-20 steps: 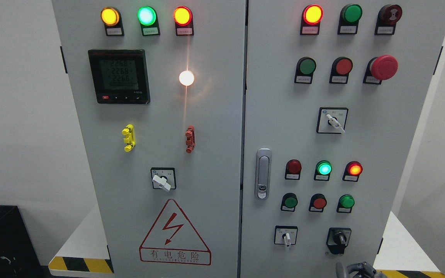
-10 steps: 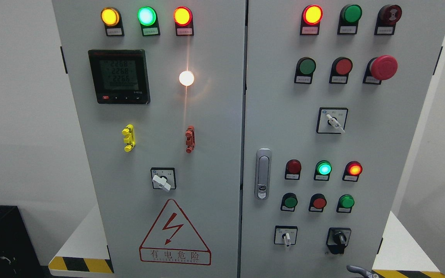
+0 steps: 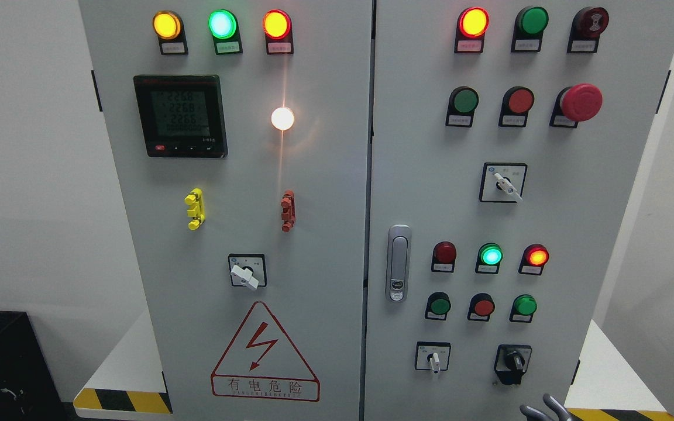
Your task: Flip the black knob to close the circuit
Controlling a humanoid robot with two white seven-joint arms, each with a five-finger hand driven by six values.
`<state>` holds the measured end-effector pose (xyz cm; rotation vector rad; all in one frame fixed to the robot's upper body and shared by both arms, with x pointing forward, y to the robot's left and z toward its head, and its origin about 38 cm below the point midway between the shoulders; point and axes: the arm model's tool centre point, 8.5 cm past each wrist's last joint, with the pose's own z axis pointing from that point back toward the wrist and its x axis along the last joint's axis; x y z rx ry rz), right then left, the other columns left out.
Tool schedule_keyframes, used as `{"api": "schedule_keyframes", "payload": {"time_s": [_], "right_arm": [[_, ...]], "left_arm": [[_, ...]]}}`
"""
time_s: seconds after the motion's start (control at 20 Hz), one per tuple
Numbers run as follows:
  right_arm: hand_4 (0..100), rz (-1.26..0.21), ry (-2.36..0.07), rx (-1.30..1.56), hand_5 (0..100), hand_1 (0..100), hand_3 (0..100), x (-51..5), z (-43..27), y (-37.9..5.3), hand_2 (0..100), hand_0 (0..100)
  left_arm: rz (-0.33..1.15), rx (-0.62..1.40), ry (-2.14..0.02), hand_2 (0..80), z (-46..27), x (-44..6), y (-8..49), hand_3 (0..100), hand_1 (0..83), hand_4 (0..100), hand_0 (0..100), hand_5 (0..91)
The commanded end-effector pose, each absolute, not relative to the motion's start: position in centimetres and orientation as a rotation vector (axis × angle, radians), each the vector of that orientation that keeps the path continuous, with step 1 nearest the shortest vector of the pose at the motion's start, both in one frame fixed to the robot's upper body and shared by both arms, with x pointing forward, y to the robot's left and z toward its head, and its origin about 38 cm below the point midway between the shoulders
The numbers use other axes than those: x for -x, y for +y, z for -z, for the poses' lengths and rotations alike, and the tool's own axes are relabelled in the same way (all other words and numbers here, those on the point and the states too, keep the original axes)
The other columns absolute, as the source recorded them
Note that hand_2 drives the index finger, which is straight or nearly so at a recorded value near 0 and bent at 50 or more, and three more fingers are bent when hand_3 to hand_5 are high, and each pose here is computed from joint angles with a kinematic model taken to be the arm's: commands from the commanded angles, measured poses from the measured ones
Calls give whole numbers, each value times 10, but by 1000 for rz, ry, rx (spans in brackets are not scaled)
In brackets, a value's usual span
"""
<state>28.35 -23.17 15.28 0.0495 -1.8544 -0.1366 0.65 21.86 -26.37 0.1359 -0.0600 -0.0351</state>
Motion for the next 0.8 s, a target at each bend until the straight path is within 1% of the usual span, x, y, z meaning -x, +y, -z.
{"api": "schedule_keyframes", "payload": {"time_s": [0.0, 0.4, 0.75], "right_arm": [[7, 155, -1846, -112, 0, 11, 75, -276, -149, -230, 1, 0], [0, 156, -1851, -111, 0, 0, 31, -274, -146, -230, 0, 0], [0, 158, -1860, -111, 0, 0, 16, -274, -146, -230, 0, 0]], "left_arm": [[32, -131, -66, 0, 264, -2, 217, 0, 556, 0, 120, 0], [32, -131, -66, 0, 264, -2, 217, 0, 556, 0, 120, 0], [32, -131, -66, 0, 264, -2, 217, 0, 556, 0, 120, 0]]}}
